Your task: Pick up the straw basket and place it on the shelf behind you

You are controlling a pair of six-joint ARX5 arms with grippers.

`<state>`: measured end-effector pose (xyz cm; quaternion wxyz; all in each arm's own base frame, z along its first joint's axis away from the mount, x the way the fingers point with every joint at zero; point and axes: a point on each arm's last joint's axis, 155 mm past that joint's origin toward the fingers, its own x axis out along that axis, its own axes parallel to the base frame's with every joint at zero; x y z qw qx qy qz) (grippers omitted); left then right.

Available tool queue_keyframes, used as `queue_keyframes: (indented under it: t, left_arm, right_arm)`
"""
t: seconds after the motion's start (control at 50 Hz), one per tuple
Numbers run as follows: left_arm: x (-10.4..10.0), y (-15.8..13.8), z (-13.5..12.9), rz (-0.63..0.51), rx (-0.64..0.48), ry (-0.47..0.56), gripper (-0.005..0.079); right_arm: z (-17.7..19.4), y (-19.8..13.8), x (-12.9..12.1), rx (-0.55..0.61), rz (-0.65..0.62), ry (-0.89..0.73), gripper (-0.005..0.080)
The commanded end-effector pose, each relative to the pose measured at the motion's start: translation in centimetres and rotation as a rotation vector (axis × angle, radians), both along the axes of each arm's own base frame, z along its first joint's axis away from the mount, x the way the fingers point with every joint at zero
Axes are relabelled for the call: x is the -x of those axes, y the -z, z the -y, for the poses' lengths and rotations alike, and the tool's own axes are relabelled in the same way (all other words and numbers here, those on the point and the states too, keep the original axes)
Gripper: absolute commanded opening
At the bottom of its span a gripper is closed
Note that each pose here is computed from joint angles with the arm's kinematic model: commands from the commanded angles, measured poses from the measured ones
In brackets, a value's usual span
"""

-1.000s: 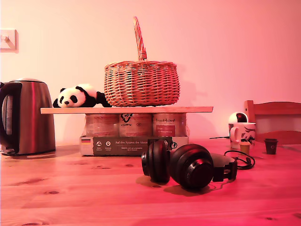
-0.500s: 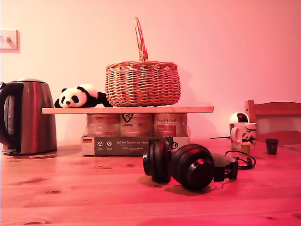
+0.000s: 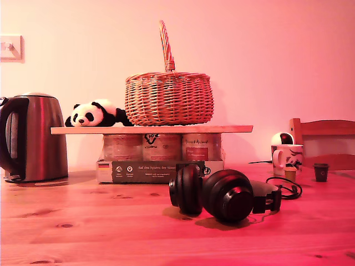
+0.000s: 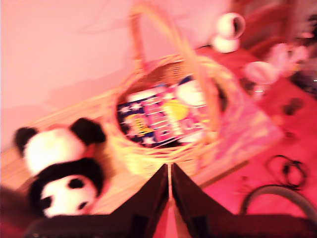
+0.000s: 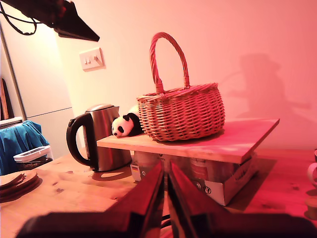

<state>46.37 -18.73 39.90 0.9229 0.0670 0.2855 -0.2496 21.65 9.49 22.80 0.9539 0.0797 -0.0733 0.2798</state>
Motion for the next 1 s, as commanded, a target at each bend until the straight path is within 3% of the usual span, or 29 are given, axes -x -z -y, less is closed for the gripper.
queue_keyframes:
  t: [0.0, 0.44, 0.98]
  left_arm:
    - [0.9, -1.5, -0.4, 0.027, 0.011, -0.007, -0.0021]
    - [0.7, -0.1, -1.2, 0.013, -0.076, -0.084, -0.0021]
    - [0.6, 0.0, -1.4, 0.016, -0.099, -0.094, -0.0021]
  right_arm:
    - [-0.1, -1.1, 0.4, 0.005, 0.036, -0.002, -0.0010]
    - [-0.1, -1.1, 0.4, 0.005, 0.036, -0.002, -0.0010]
    - [-0.3, -1.2, 0.5, 0.007, 0.040, -0.013, -0.0010]
